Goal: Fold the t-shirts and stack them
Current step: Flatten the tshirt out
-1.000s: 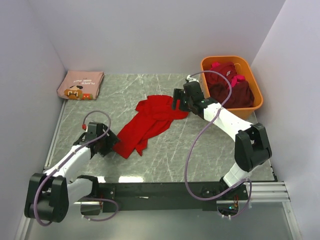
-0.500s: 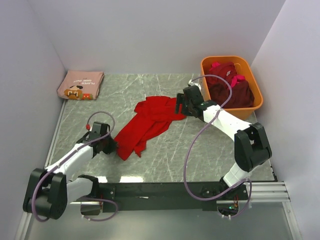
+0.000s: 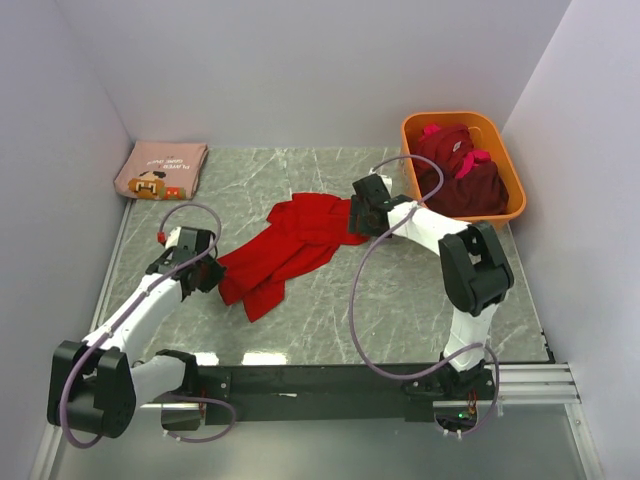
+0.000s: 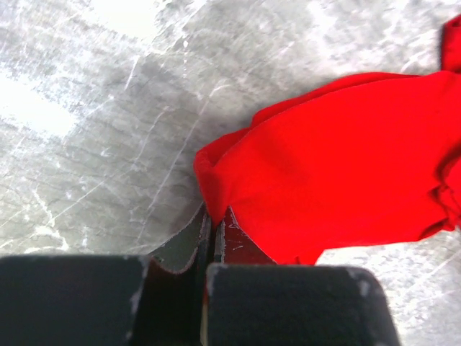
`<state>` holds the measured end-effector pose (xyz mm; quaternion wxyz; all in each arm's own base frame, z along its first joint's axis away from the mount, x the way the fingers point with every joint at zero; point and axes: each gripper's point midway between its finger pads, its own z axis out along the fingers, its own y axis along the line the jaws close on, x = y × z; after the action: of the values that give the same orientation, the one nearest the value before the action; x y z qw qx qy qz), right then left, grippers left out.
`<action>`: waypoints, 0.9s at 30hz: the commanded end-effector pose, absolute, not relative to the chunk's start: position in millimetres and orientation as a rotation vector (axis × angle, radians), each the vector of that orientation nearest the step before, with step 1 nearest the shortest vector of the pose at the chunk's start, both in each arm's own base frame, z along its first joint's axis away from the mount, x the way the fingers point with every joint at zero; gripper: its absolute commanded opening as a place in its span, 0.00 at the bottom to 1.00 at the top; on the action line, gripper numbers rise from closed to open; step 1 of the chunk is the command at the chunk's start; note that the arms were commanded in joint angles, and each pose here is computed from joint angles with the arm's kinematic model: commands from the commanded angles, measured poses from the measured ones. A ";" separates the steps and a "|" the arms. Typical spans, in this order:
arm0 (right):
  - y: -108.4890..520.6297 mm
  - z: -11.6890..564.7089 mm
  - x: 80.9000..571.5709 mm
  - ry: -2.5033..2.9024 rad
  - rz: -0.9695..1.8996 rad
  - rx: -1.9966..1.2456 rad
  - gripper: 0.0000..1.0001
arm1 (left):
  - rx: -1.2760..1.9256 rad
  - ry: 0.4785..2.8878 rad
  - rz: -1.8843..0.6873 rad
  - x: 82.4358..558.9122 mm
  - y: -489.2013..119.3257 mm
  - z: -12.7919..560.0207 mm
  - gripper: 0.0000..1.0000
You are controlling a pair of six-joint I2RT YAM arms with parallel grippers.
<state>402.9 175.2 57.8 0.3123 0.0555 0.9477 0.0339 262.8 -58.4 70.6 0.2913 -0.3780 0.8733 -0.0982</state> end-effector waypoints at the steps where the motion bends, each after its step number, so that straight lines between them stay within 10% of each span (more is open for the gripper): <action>1: 167.0 61.3 417.5 2.473 0.024 0.212 0.75 | -1.004 2.308 -0.239 272.7 -54.4 81.2 0.01; 8: 174.8 41.9 429.5 2.482 0.081 0.260 0.65 | -1.004 2.282 -0.269 275.6 -56.1 86.2 0.01; 17: 179.3 73.4 438.8 2.409 0.141 0.255 0.00 | -1.001 2.194 -0.269 289.7 -50.8 113.9 0.01; 27: 173.1 187.0 408.9 2.219 0.241 0.159 0.00 | -0.969 1.946 -0.394 306.7 -47.5 205.0 0.01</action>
<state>415.3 173.8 131.2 0.3846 0.0798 0.9166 0.0753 296.0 -55.8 154.0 0.3877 -0.3812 0.8274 -0.1406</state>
